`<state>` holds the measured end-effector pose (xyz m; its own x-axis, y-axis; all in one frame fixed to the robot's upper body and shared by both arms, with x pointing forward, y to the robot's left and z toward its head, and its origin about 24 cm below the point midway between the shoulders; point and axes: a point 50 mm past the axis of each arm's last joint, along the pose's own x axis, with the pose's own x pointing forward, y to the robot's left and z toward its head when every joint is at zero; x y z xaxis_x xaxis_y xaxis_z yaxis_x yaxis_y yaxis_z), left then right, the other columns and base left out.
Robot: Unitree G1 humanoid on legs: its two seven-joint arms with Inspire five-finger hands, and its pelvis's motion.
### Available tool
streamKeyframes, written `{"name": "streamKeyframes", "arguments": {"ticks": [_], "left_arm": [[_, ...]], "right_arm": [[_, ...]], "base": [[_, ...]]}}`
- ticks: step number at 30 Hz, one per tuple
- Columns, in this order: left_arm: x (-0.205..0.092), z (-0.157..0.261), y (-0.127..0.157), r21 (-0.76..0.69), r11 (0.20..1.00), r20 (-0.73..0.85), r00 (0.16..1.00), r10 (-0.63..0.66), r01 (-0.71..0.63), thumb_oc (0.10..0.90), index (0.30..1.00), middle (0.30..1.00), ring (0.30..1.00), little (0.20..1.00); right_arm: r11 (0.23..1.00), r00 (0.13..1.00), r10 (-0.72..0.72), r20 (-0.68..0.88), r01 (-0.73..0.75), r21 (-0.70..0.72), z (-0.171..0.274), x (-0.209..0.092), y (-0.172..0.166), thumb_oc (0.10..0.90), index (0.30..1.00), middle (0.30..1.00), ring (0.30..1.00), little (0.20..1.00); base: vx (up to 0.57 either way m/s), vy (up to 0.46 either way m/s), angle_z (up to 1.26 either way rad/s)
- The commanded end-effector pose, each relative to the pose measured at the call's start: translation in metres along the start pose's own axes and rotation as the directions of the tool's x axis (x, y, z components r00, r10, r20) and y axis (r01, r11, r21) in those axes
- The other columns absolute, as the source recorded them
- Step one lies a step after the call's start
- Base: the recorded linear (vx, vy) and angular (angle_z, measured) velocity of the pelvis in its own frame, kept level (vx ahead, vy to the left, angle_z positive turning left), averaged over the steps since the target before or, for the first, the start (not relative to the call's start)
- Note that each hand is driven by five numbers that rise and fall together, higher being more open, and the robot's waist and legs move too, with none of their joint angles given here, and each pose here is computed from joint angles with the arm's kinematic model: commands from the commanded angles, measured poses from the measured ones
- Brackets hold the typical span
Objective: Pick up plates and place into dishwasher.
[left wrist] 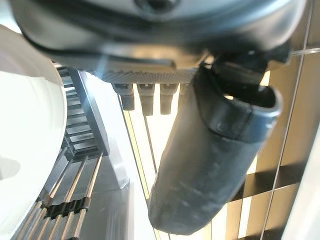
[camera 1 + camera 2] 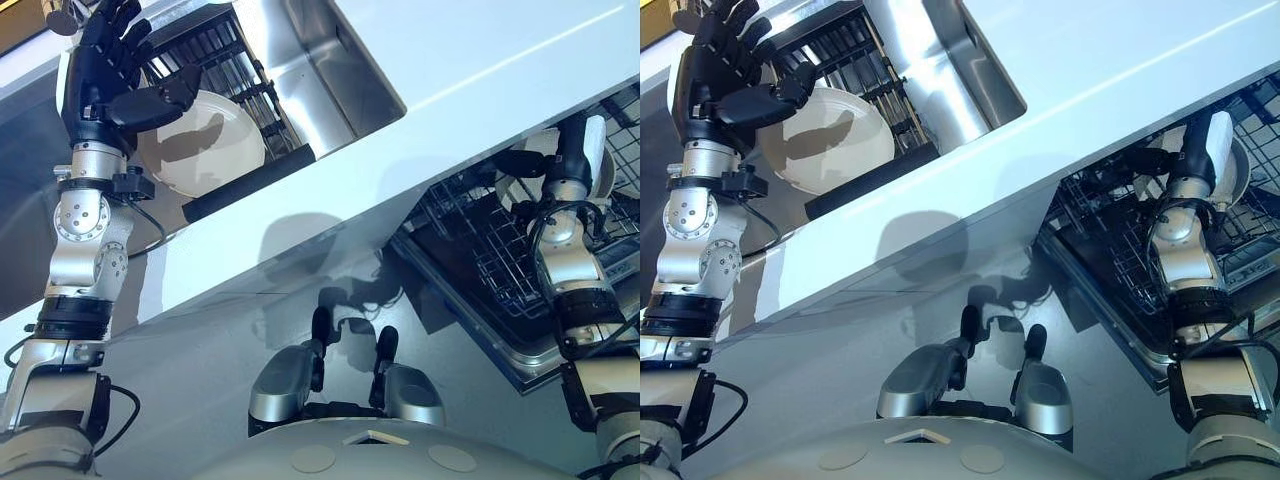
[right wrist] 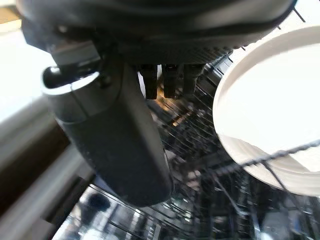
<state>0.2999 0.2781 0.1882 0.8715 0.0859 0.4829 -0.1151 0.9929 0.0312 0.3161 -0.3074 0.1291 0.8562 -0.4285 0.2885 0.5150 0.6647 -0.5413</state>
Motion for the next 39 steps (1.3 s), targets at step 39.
{"name": "streamKeyframes", "arguments": {"ticks": [39], "left_arm": [[-0.022,0.004,0.147,0.755,0.487,-0.616,0.731,0.295,0.439,0.8,0.9,0.9,0.9,0.9]], "right_arm": [[0.955,0.951,0.141,0.275,-0.204,0.217,0.01,-0.065,-0.01,0.8,0.9,0.9,0.9,0.9]], "base": [[-0.02,0.082,-0.15]]}}
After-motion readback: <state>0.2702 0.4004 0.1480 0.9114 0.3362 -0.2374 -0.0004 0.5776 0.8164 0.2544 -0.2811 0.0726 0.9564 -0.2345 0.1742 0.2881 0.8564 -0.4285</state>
